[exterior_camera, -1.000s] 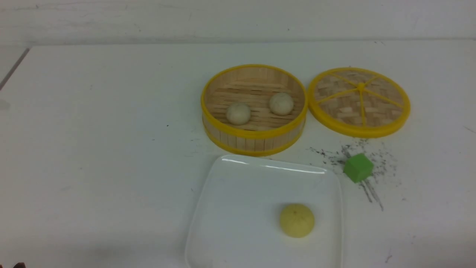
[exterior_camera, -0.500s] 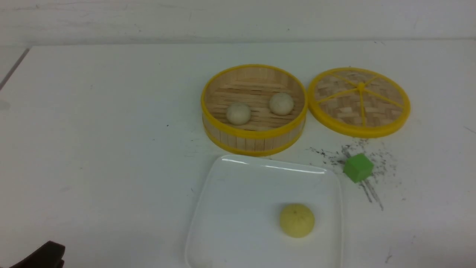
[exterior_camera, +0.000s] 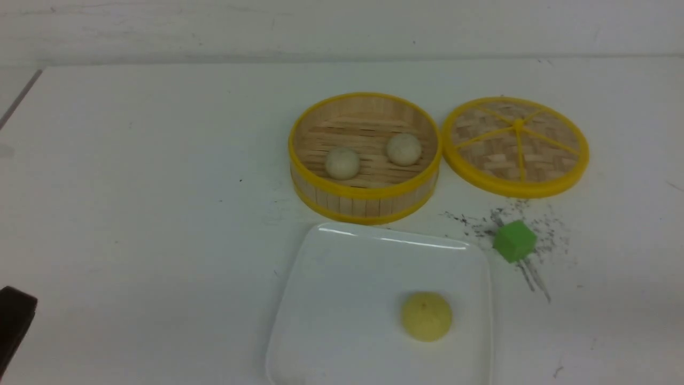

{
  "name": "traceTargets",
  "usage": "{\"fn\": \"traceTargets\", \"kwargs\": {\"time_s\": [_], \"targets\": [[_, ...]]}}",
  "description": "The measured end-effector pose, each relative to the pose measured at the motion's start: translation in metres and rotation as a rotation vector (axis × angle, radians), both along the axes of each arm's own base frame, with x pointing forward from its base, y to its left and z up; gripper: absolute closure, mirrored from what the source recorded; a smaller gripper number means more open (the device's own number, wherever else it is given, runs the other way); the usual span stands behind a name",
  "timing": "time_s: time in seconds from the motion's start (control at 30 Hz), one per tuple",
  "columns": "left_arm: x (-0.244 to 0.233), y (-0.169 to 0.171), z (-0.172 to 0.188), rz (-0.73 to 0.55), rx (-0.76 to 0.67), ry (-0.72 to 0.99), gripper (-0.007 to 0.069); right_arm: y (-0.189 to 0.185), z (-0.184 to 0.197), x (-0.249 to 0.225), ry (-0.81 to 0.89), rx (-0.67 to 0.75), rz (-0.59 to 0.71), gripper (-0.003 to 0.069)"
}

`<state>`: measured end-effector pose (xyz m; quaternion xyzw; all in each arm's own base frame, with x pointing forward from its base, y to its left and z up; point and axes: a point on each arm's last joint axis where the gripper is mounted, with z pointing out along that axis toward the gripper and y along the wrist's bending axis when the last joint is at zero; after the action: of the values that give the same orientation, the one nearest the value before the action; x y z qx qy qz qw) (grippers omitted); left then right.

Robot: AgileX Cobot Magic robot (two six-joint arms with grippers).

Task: Put the steamed buns into the plate on the white tablecloth.
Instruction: 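Reach toward a bun in the bamboo steamer with the right gripper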

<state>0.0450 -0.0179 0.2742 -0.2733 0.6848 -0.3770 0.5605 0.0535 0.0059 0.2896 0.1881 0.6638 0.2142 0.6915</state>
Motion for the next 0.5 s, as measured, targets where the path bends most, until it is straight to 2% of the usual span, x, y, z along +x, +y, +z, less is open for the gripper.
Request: {"fn": "traceTargets", "kwargs": {"time_s": [0.03, 0.07, 0.1, 0.13, 0.17, 0.23, 0.33, 0.37, 0.47, 0.5], "targets": [[0.003, -0.002, 0.004, -0.027, 0.054, 0.059, 0.0559, 0.001, 0.006, 0.006, 0.055, -0.076, 0.014, 0.0652], [0.011, -0.005, 0.006, -0.081, 0.135, 0.192, 0.0593, 0.002, 0.006, 0.016, 0.163, -0.142, 0.05, 0.0659], [0.014, -0.006, 0.006, -0.11, 0.182, 0.251, 0.0608, 0.004, 0.006, 0.023, 0.245, -0.166, 0.082, 0.066], [0.023, -0.009, 0.004, -0.178, 0.255, 0.394, 0.0621, 0.006, 0.002, 0.035, 0.386, -0.196, 0.138, 0.066], [0.026, -0.009, 0.003, -0.183, 0.262, 0.405, 0.0622, 0.006, 0.001, 0.036, 0.411, -0.195, 0.148, 0.066], [0.039, -0.012, 0.0, -0.301, 0.363, 0.595, 0.0623, 0.009, -0.017, 0.059, 0.712, -0.176, 0.265, 0.0658], [0.06, -0.014, -0.004, -0.417, 0.434, 0.751, 0.0623, 0.012, -0.035, 0.085, 0.973, -0.112, 0.376, 0.0657], [0.068, -0.014, -0.005, -0.449, 0.447, 0.791, 0.0623, 0.014, -0.041, 0.098, 1.039, -0.082, 0.424, 0.0656], [0.081, -0.015, -0.007, -0.483, 0.453, 0.828, 0.0623, 0.018, -0.044, 0.122, 1.069, -0.05, 0.512, 0.0651], [0.089, -0.016, -0.008, -0.503, 0.458, 0.851, 0.0623, 0.024, -0.042, 0.146, 1.038, -0.049, 0.609, 0.0643]]}}
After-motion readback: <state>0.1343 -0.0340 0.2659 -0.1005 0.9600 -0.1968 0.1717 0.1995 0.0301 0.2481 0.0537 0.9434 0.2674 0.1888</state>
